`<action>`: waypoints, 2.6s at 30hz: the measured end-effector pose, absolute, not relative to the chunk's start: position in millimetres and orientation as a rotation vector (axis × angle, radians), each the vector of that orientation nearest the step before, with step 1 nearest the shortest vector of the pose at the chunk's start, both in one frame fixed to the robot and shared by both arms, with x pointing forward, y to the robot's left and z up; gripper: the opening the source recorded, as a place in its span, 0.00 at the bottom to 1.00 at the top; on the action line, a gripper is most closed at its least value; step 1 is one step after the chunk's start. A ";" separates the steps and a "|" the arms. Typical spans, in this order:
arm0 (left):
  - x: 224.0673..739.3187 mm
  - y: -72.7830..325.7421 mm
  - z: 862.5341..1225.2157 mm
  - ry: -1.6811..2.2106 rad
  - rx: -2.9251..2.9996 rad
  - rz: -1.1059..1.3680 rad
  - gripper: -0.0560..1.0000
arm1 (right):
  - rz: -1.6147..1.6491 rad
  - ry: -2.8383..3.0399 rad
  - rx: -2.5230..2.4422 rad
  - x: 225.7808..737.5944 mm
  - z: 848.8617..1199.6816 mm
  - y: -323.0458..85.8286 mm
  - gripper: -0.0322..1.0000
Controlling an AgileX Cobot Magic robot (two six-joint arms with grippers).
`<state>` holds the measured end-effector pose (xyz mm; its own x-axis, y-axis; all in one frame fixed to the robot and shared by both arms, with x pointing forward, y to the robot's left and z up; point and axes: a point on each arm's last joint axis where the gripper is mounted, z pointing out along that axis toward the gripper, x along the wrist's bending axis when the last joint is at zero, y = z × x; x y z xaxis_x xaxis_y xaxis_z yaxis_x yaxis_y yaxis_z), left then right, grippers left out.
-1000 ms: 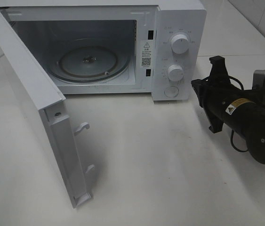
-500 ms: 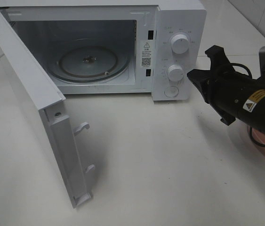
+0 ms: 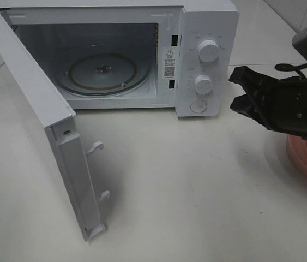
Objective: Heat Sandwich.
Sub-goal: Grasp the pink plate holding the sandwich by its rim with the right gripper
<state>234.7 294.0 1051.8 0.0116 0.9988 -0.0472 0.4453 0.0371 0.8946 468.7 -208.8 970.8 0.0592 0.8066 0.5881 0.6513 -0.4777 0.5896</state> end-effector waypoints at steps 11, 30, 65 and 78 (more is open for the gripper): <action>234.7 294.0 1051.8 1.542 1.515 0.905 0.99 | 0.797 1.803 1.921 482.2 1012.6 -222.6 0.18; 234.7 294.0 1051.8 1.542 1.515 0.905 0.99 | 0.345 2.063 1.974 504.9 1061.9 -242.7 0.72; 234.7 294.0 1051.8 1.542 1.515 0.905 0.99 | 0.004 2.087 2.305 575.6 919.8 -269.7 0.71; 234.7 294.0 1051.8 1.542 1.515 0.905 0.99 | -0.065 2.086 2.287 582.2 892.6 -283.2 0.71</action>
